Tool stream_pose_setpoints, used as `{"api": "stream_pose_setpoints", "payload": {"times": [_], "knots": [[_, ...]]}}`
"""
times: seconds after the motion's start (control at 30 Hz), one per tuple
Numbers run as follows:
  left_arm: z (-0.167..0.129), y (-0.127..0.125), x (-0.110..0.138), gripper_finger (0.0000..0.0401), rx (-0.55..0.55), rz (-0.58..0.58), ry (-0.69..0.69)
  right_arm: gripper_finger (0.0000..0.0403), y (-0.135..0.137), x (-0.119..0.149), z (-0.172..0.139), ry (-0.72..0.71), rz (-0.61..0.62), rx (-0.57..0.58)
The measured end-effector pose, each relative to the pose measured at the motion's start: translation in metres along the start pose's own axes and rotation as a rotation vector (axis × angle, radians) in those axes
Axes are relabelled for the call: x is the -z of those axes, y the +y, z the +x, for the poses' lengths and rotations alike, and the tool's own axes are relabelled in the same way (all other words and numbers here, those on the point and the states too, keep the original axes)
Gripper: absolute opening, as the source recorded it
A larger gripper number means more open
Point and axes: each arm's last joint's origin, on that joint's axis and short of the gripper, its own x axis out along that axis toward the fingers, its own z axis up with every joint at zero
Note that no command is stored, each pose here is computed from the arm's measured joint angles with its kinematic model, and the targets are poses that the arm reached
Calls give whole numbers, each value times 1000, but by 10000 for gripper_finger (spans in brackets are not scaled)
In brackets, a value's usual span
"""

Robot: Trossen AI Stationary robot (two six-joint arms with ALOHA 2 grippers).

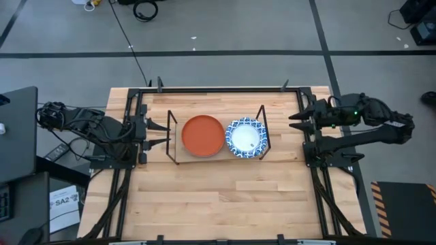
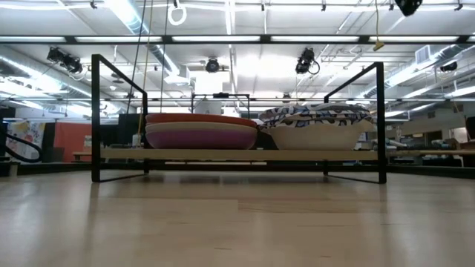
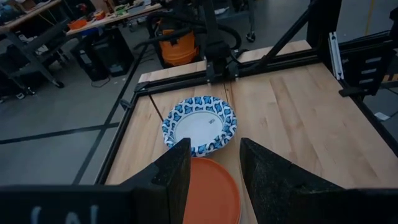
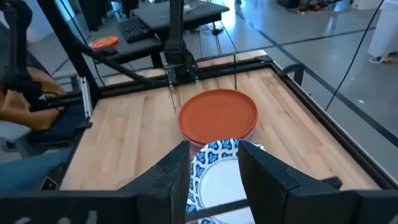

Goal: Place and stack plates onto a shelf
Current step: Return to Home Position

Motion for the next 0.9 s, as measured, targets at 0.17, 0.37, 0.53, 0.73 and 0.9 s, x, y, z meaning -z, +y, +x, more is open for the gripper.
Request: {"api": "stream_pose_setpoints", "payload": {"times": [0.17, 0.37, 0.53, 0.73, 0.9], "knots": [[0, 0, 0, 146, 0, 0, 0, 140, -4, 25, -3, -54, 5, -9], [0, 0, 0, 146, 0, 0, 0, 140, -9, 51, -8, -139, 13, -20], [0, 0, 0, 146, 0, -1, 0, 140, -12, 67, -13, -203, 38, -33], [0, 0, 0, 146, 0, -1, 0, 140, -16, 83, -18, -267, 48, -45], [0, 0, 0, 146, 0, -3, -1, 140, -17, 94, -14, -296, 51, -50]]}}
